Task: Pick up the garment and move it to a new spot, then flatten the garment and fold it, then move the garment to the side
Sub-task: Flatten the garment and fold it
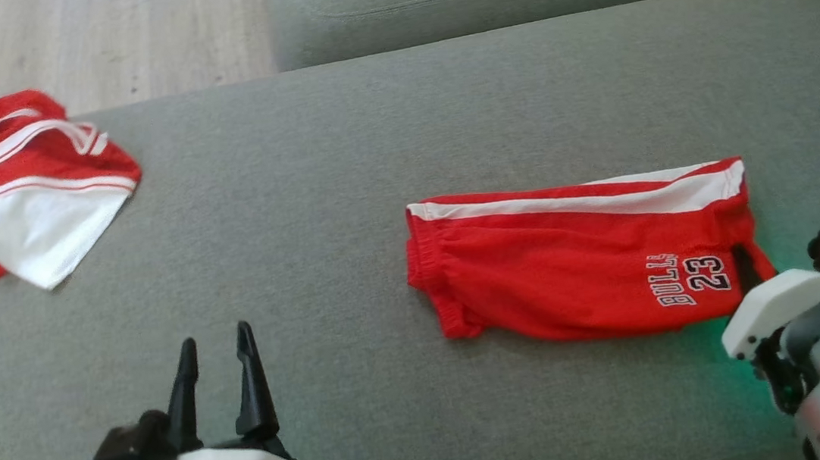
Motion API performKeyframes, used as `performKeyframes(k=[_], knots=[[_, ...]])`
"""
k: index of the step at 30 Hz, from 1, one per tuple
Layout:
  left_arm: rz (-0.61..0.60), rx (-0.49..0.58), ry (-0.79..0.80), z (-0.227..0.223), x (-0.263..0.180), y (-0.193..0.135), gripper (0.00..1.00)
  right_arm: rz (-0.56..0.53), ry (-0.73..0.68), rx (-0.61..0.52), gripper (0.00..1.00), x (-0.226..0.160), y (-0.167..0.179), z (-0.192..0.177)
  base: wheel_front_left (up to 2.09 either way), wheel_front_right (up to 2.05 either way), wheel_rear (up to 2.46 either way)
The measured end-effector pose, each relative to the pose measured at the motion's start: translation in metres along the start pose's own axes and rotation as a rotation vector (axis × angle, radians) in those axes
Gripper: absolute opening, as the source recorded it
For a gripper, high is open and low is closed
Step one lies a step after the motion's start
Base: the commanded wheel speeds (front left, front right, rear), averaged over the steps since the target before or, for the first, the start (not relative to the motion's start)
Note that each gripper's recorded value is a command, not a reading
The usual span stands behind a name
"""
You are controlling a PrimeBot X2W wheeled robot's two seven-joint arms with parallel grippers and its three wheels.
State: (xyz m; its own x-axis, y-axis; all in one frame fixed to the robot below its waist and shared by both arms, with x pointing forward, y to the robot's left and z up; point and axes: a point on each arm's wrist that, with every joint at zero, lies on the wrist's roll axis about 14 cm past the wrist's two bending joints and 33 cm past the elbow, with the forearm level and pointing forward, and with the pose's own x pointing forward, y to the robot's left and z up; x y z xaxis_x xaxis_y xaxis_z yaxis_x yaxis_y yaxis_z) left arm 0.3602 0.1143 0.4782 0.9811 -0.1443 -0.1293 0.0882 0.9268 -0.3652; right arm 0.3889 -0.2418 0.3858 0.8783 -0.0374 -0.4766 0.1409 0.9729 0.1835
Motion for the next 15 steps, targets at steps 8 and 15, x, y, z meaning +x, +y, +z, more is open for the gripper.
performKeyframes(k=[8, 15], knots=[[-0.004, -0.024, 0.000, -0.004, -0.004, -0.006, 1.00, 0.085, -0.090, -0.011, 0.00, 0.001, 0.039, 0.033, 0.00, 0.00, 0.00], [0.040, -0.048, -0.031, 0.001, -0.017, 0.004, 1.00, 0.326, -0.158, -0.080, 0.00, -0.006, 0.140, 0.075, 0.00, 0.00, 0.00]])
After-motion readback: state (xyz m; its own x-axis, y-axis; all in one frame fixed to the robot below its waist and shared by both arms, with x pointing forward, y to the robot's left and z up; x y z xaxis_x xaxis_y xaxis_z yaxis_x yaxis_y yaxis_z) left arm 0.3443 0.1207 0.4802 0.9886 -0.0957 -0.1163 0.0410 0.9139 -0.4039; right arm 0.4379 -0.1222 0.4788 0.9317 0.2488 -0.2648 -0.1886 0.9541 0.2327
